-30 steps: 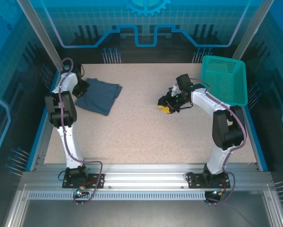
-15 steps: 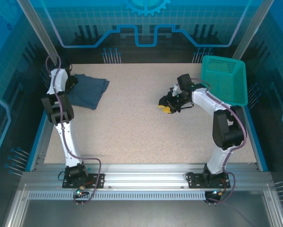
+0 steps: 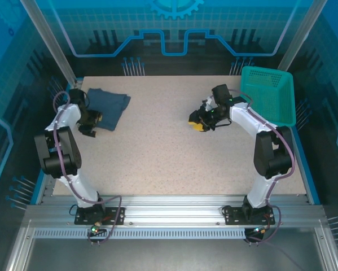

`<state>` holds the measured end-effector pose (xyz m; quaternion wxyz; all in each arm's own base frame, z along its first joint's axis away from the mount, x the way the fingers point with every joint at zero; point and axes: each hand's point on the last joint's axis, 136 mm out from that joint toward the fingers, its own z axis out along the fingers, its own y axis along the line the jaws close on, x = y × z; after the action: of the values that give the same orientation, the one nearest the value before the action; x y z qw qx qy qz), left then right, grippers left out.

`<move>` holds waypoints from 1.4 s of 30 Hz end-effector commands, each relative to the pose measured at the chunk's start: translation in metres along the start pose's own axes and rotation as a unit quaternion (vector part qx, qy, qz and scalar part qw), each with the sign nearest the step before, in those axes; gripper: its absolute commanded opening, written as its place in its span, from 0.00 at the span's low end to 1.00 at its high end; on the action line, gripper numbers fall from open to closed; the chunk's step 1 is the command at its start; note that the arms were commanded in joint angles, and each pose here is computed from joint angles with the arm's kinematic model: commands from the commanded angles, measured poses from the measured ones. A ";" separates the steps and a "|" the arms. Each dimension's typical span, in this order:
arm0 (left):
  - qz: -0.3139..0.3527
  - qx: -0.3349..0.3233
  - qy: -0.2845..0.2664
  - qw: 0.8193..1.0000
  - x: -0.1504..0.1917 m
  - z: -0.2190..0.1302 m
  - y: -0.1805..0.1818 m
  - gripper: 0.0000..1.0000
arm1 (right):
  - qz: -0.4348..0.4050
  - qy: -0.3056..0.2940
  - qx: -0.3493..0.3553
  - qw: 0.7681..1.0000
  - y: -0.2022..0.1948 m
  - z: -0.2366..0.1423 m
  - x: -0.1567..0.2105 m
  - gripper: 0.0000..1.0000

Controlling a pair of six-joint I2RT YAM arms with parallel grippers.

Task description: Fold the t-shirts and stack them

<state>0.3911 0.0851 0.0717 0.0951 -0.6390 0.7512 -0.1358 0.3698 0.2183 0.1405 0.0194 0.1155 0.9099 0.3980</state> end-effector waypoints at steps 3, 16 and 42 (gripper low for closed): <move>-0.017 0.037 0.043 0.998 0.004 0.026 -0.020 0.69 | -0.005 0.009 -0.016 1.000 0.005 -0.009 0.008 0.38; -0.051 0.106 0.049 0.992 -0.023 0.078 -0.057 0.37 | -0.054 -0.029 -0.082 0.995 0.039 -0.039 0.020 0.40; -0.092 0.208 0.090 0.970 -0.031 0.111 -0.178 0.32 | -0.101 -0.092 -0.126 0.983 0.069 -0.056 0.004 0.44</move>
<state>0.5746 0.0902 0.0266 0.1222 -0.6719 0.6508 -0.3317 0.3663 0.2259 0.2289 0.1594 0.0523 0.8546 0.4914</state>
